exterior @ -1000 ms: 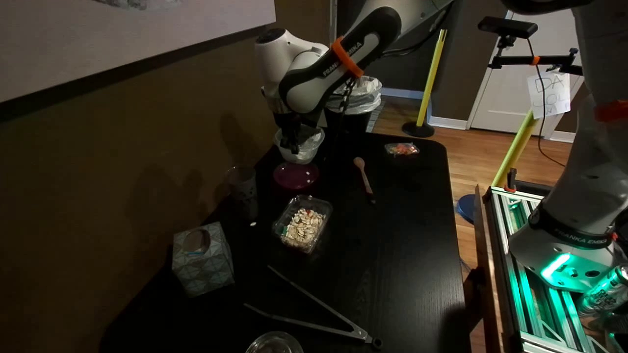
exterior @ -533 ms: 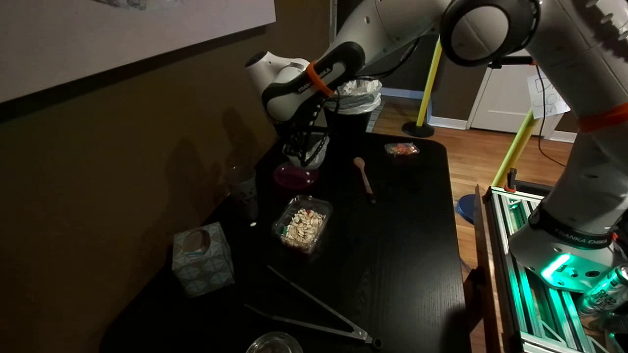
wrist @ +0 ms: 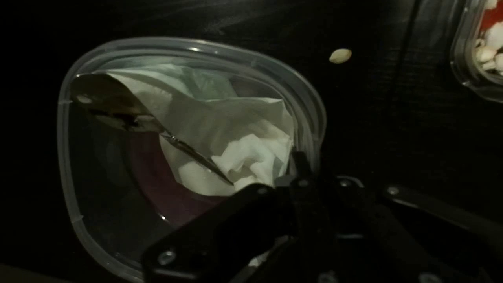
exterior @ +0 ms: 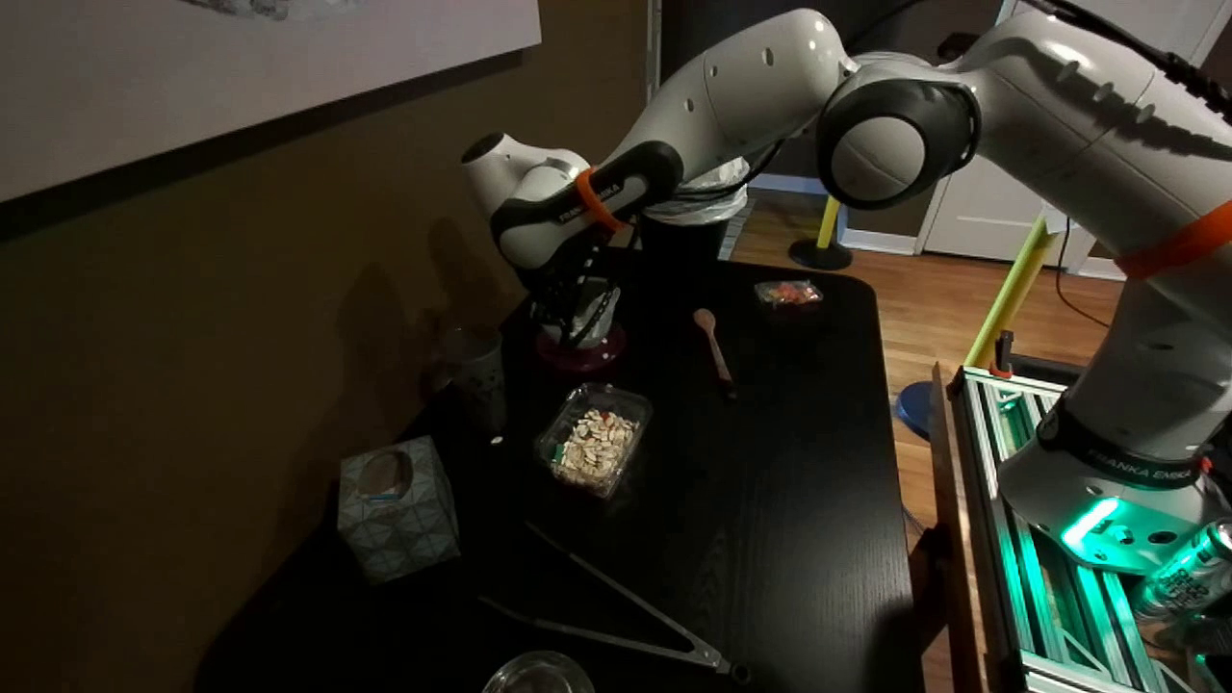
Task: Move the silver bowl to the left, pick up the lunchbox on the right and put it on the lid
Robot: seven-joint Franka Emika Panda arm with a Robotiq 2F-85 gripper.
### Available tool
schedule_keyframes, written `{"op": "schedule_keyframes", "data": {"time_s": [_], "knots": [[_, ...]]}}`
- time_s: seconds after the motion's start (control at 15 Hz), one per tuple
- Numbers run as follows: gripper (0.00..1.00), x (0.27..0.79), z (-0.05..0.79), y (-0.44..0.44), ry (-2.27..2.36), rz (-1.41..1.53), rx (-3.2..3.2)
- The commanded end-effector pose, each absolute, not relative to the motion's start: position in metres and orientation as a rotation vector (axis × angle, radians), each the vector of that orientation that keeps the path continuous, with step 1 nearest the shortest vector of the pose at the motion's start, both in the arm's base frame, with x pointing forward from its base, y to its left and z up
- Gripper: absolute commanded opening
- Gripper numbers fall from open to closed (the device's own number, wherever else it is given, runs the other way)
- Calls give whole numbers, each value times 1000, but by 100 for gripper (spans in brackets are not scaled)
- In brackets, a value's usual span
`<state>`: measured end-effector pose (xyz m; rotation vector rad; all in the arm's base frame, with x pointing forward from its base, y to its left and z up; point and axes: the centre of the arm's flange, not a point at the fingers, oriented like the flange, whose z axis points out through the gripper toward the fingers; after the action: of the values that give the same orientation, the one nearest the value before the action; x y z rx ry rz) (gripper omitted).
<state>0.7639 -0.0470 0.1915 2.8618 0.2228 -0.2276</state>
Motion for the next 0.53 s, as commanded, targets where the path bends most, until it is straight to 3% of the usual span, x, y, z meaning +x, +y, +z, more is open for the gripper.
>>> {"op": "schedule_keyframes", "data": {"time_s": [0.0,0.47], "knots": [[1,791,176,-43,207,-251,2876],[1,802,161,-50,199,-227,2852]]}}
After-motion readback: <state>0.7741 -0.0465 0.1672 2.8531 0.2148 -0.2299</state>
